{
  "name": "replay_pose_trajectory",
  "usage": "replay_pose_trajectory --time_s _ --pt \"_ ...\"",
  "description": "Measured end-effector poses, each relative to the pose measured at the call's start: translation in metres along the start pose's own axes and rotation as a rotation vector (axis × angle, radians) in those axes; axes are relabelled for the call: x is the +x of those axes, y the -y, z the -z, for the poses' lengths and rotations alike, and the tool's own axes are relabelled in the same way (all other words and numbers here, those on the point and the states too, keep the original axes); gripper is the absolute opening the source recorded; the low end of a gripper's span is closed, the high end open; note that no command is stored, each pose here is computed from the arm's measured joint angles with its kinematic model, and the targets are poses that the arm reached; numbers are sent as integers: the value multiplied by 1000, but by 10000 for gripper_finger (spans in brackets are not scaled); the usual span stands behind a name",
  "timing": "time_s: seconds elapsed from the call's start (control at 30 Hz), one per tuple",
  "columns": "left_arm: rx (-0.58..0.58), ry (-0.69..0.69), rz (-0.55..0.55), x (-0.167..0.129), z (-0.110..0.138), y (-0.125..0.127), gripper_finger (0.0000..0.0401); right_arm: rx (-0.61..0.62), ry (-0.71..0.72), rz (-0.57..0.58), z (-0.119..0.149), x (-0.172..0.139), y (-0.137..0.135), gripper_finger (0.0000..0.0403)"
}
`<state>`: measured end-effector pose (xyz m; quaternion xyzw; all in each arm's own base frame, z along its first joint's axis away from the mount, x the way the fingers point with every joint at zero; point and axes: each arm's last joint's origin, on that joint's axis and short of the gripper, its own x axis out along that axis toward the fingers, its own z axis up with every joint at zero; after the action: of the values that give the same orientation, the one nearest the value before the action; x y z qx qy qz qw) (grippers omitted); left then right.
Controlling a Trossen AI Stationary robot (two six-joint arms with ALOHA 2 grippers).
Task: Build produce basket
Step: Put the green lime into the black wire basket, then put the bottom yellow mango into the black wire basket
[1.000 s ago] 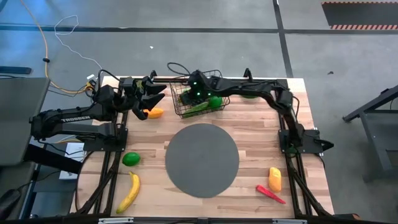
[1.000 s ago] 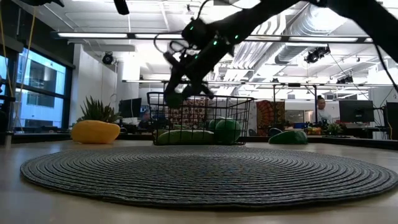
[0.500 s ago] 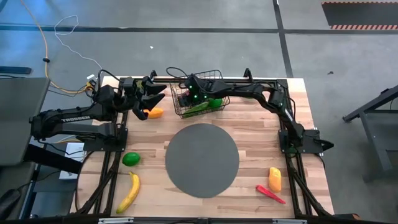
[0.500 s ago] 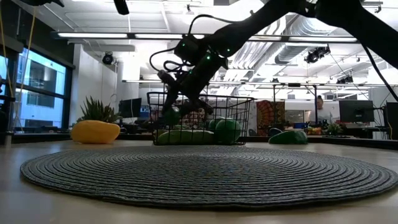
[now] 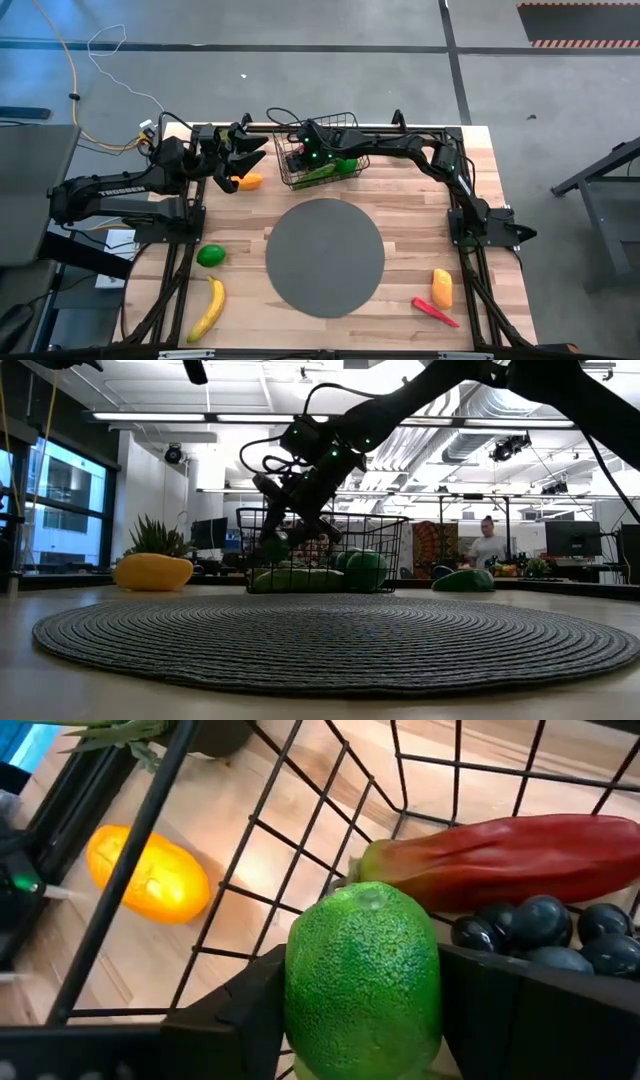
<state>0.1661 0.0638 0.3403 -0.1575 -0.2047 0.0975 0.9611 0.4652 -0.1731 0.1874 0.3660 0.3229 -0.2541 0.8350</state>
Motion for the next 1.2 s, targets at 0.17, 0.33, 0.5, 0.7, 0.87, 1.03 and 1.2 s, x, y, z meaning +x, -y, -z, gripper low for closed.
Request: replay_pose_trajectory --time_s 0.17,0.33,0.5,0.7,0.87,1.03,1.2 --pt "0 0 0 0 0 0 216 -27 -13 -24 0 0 -1 249" --pt "0 -1 0 0 0 0 216 -51 3 -41 -1 0 -2 277" --pt "0 -1 -1 0 0 0 216 -144 -8 -23 -7 -11 2 281" --pt "-3 -1 0 0 0 0 216 -358 -27 82 -22 -67 4 281" --pt "-2 -7 -3 0 1 0 216 -576 -117 201 -14 -119 -4 281" --pt "-3 -22 -11 0 2 -1 216 -672 -112 176 -2 -155 -17 281" --pt "-3 -22 -11 0 2 -1 216 -584 -46 108 49 -182 11 281"
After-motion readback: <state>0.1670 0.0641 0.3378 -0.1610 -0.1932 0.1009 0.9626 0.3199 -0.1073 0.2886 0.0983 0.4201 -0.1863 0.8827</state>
